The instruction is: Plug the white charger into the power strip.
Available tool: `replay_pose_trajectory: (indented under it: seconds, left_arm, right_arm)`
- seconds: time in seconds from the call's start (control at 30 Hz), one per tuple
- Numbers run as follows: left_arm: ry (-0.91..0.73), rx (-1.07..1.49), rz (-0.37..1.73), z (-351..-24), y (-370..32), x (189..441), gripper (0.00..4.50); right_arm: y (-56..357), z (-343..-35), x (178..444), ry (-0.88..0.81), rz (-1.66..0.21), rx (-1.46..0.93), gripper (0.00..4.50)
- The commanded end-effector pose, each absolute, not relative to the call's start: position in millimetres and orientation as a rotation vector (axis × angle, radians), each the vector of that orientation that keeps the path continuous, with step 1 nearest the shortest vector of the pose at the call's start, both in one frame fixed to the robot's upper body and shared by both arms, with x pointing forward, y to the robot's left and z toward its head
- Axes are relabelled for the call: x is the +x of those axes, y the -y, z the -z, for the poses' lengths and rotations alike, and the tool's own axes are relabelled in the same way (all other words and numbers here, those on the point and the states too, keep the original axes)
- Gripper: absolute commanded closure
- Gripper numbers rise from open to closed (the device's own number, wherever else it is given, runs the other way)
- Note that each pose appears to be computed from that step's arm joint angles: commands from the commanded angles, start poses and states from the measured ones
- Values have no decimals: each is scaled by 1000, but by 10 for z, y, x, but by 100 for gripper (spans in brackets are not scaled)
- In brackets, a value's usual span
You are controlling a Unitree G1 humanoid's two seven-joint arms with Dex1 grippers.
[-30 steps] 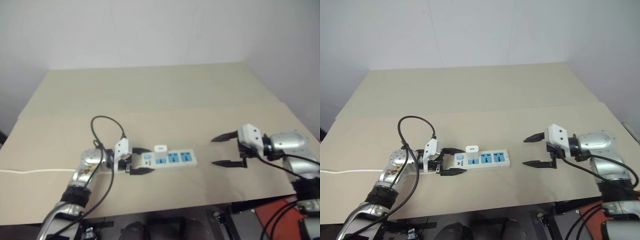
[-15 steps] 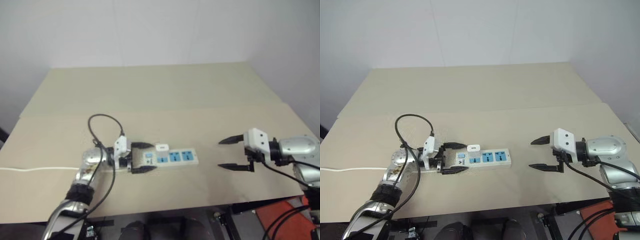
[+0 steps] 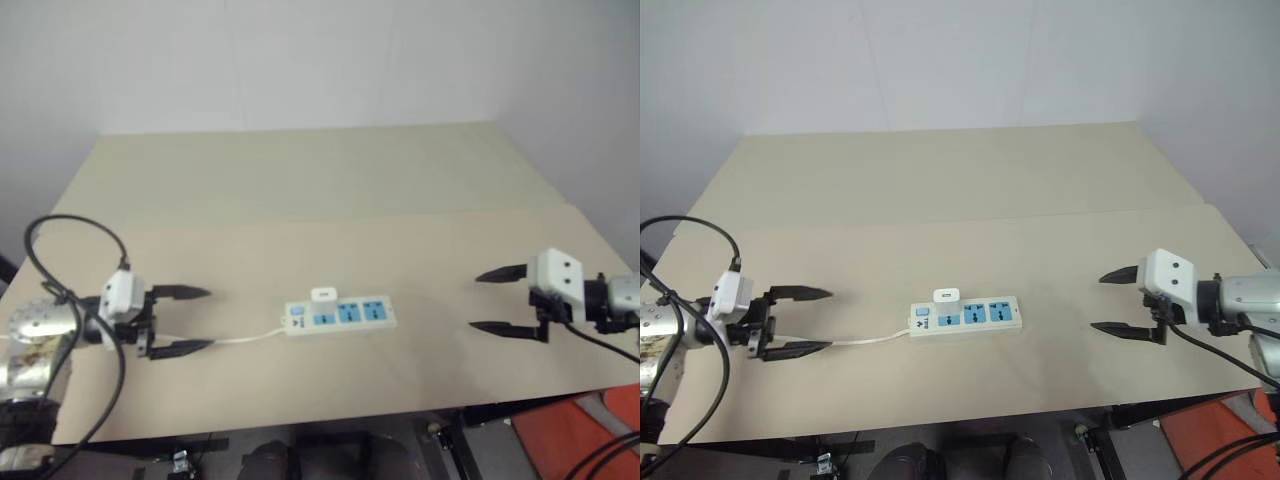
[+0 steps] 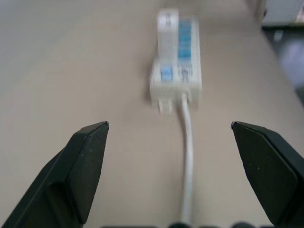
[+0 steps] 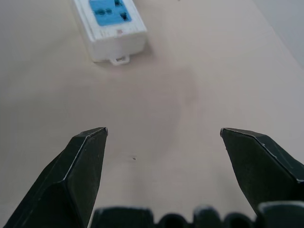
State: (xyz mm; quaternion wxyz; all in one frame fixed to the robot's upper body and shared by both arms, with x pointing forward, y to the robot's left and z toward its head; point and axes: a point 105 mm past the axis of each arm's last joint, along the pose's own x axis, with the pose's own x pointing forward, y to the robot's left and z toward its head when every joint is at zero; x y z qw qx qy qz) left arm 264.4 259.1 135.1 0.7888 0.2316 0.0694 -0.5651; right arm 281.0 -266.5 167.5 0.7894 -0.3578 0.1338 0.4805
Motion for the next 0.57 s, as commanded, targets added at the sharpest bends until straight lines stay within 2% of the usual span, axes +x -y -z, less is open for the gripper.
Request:
replay_pose_trajectory:
  seconds: [0.03, 0.13, 0.23, 0.37, 0.57]
  left_arm:
    - [-72, 590, 1133, -1623, -2684, 2728, 1]
    - [-48, 623, 1080, -1708, -2625, 2818, 1]
    - [-17, 593, 1096, -1807, -2512, 2812, 1]
    - [14, 578, 1005, -1912, -2420, 2852, 1]
    - [-21, 606, 992, -1862, -2392, 2836, 1]
  right_arm:
    - [2799, -1900, 2781, -257, -970, -810, 0]
    - [2856, -1962, 2771, -246, -937, -844, 0]
    - [2832, -1978, 2748, -242, -942, -846, 0]
    - [2759, -1974, 2749, -238, -957, -846, 0]
    - [2668, -1955, 2771, -230, -974, -837, 0]
